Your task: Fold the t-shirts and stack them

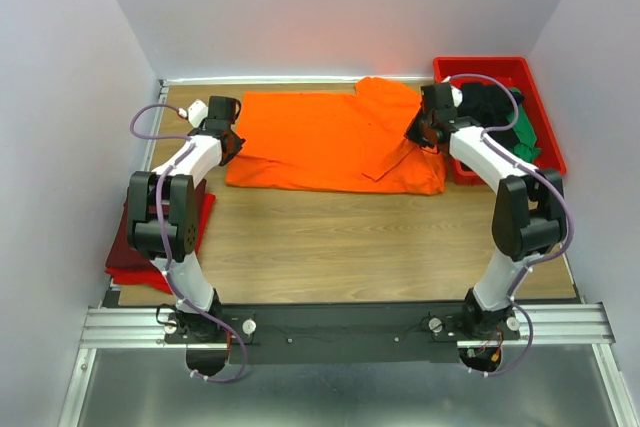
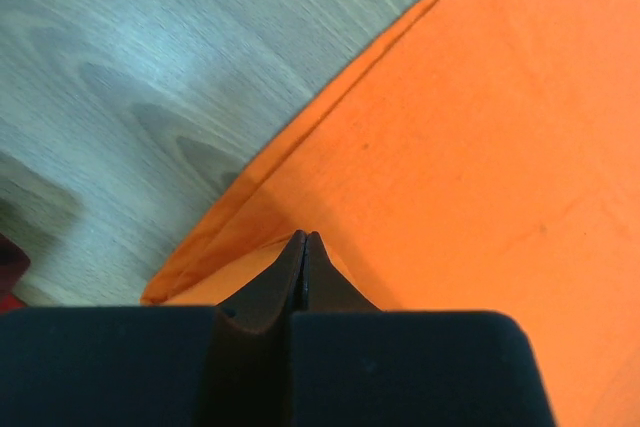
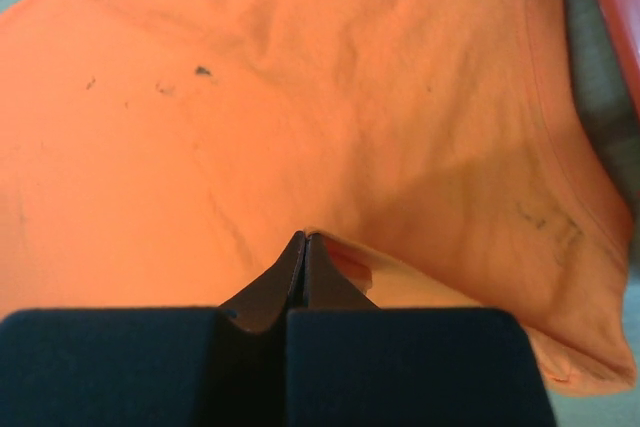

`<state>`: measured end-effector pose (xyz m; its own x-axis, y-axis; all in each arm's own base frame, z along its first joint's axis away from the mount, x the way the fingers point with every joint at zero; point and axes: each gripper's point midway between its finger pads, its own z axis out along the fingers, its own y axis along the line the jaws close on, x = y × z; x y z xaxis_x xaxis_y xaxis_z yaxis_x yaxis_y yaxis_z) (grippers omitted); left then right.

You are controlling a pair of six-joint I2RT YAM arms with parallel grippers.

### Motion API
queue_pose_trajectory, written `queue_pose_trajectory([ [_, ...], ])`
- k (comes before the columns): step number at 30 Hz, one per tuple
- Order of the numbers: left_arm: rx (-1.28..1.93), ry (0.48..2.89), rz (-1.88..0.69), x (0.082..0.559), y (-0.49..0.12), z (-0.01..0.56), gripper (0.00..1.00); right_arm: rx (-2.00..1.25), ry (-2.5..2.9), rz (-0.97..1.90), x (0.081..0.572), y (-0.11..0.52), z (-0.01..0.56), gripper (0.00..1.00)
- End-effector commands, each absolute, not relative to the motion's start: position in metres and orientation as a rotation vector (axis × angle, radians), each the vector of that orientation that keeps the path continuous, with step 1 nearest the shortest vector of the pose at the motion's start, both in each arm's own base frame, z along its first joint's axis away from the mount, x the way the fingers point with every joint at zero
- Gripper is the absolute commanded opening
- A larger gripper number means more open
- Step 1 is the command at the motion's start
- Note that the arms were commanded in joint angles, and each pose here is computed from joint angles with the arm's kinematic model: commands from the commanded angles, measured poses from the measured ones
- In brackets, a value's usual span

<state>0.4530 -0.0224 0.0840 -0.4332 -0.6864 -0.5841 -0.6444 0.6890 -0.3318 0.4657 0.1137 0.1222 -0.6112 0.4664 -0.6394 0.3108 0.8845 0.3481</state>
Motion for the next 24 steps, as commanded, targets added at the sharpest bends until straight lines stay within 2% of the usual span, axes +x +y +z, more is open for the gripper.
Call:
queue_pose_trajectory([
  [1, -1.004, 2.185, -0.073, 0.458, -0.017, 0.088, 0.0, 0.544, 2.219, 0.265, 0.487, 0.114, 0.134, 0.0],
  [24, -0.999, 2.164, -0.108, 0.472, -0.017, 0.095, 0.0, 0.647, 2.156, 0.255, 0.487, 0.081, 0.132, 0.01],
])
